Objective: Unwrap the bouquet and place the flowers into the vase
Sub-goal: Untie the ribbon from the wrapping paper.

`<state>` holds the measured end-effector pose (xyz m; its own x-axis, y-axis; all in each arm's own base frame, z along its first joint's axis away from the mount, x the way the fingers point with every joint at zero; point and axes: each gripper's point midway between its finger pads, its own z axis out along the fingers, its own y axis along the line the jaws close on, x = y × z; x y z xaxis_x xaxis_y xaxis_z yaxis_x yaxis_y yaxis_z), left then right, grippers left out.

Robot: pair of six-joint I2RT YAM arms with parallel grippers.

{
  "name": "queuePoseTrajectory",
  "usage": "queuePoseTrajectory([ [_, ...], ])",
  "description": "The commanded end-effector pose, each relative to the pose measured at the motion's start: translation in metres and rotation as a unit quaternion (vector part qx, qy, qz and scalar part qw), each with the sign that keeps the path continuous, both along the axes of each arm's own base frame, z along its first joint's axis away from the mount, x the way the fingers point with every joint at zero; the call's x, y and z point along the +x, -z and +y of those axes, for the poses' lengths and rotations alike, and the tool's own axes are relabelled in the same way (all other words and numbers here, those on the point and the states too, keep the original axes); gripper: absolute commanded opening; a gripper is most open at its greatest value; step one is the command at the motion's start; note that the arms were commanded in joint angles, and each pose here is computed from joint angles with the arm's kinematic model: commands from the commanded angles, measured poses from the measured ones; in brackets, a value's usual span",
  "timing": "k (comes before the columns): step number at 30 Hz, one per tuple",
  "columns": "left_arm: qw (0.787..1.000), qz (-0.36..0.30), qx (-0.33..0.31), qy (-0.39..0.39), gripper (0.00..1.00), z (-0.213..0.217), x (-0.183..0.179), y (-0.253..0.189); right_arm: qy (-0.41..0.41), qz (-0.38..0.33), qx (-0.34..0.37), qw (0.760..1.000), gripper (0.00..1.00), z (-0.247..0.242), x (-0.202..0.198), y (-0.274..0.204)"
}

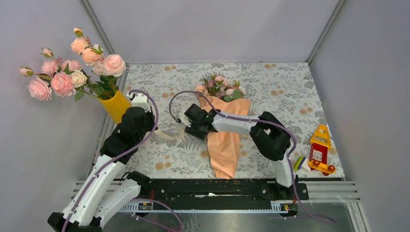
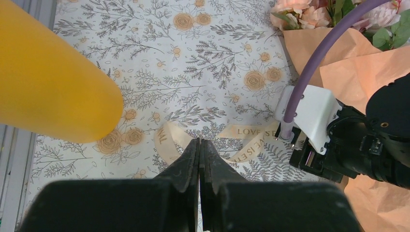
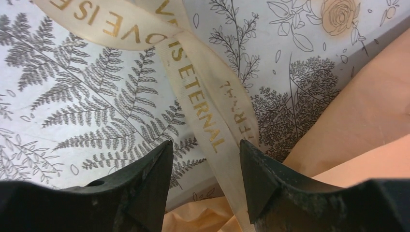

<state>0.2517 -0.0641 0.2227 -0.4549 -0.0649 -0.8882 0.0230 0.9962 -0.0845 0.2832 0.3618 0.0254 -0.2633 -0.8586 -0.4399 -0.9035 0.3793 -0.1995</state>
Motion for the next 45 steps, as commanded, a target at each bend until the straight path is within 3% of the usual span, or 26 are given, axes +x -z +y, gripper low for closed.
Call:
queuePoseTrajectory([
  [1,0.999,-0.041,-0.001,-0.013,0.0,0.007,0.004,-0.023,-0.002,-0.057,-0.021,0.998,0.55,0.001,0.016,-0.009],
  [6,0.999,-0.039,0.0,-0.015,0.0,0.008,0.006,-0.02,0.0,-0.072,-0.02,0.997,0.21,0.001,0.019,-0.013],
  [12,0.999,-0.039,-0.002,-0.017,0.0,0.009,0.006,-0.017,0.007,-0.079,-0.007,0.997,0.0,0.001,0.019,-0.021],
  [24,0.999,-0.04,-0.007,-0.028,0.0,0.013,0.008,-0.022,0.037,-0.034,0.16,0.986,0.0,0.003,-0.025,-0.102],
  [29,0.998,-0.043,0.001,-0.039,0.0,0.019,0.007,-0.027,0.079,-0.071,0.179,0.978,0.0,-0.033,-0.029,-0.13],
  [34,0.997,-0.043,0.023,-0.06,0.0,0.029,0.009,-0.029,0.182,-0.073,0.186,0.963,0.0,-0.087,-0.008,-0.142],
  [39,0.995,-0.031,0.04,-0.091,0.0,0.04,0.013,-0.022,0.325,-0.083,0.186,0.924,0.0,-0.163,0.03,-0.14],
  [45,0.994,-0.003,0.028,-0.107,0.0,0.044,0.02,-0.005,0.505,-0.078,0.162,0.844,0.0,-0.262,0.059,-0.13],
])
